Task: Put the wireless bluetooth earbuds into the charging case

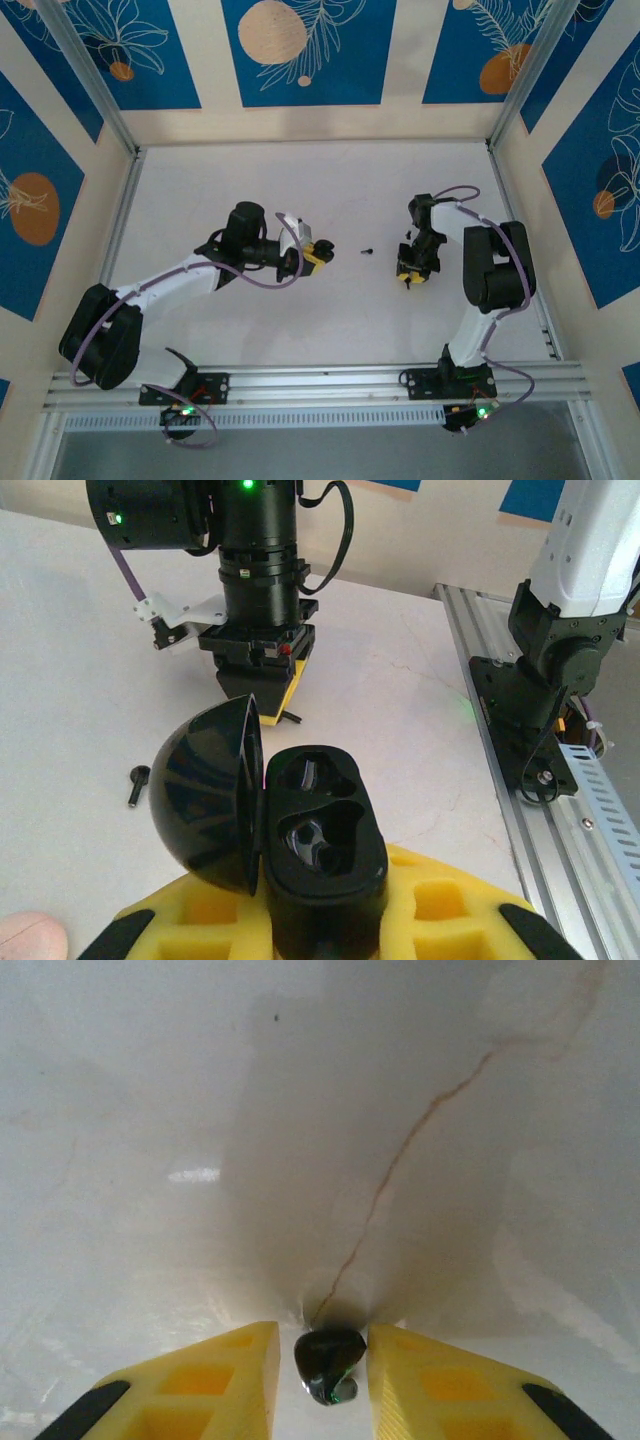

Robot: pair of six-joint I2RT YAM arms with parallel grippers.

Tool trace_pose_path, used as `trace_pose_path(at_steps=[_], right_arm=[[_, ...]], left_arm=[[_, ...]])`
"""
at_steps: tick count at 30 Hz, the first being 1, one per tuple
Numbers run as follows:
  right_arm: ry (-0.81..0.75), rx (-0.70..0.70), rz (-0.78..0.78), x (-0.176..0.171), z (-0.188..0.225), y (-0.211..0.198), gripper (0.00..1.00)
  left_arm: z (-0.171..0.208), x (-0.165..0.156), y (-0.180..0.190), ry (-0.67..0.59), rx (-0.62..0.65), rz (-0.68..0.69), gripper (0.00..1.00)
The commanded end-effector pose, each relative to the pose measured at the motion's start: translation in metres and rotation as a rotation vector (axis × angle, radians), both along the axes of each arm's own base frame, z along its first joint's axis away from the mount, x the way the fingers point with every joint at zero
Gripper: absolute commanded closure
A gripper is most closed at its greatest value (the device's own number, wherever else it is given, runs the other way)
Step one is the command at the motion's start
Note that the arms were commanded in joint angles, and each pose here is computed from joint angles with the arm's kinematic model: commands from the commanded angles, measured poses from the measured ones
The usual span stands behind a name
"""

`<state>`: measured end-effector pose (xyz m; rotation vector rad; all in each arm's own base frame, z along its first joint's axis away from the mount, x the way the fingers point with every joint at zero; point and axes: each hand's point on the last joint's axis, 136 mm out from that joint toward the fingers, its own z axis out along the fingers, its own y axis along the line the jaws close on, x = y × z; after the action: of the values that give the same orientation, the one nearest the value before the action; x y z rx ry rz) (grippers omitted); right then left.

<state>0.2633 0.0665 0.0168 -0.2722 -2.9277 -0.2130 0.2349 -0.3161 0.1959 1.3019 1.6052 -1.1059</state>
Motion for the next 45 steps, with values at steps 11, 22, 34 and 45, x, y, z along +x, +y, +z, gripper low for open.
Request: trace_pose_path(at_steps=[11,22,34,45], right_arm=[[0.027,-0.039,0.028,-0.002,-0.005,-0.004,0.8],[-0.222,0.092,-0.029,0.017,0.037,0.017,0.82],[-0.603,0.401,-0.195,0.028,0.106,0.054,0.83],[-0.751,0.542,-0.25,0.021,0.144,0.076,0.82]], left_arm=[[-0.001,-0.005,0.0,-0.014,0.018,-0.014,0.82],[-0.019,0.012,-0.01,-0.099,0.021,0.058,0.83],[-0.051,0.04,-0.046,-0.222,-0.007,0.151,0.84],[-0.067,0.05,-0.065,-0.282,-0.018,0.181,0.84]])
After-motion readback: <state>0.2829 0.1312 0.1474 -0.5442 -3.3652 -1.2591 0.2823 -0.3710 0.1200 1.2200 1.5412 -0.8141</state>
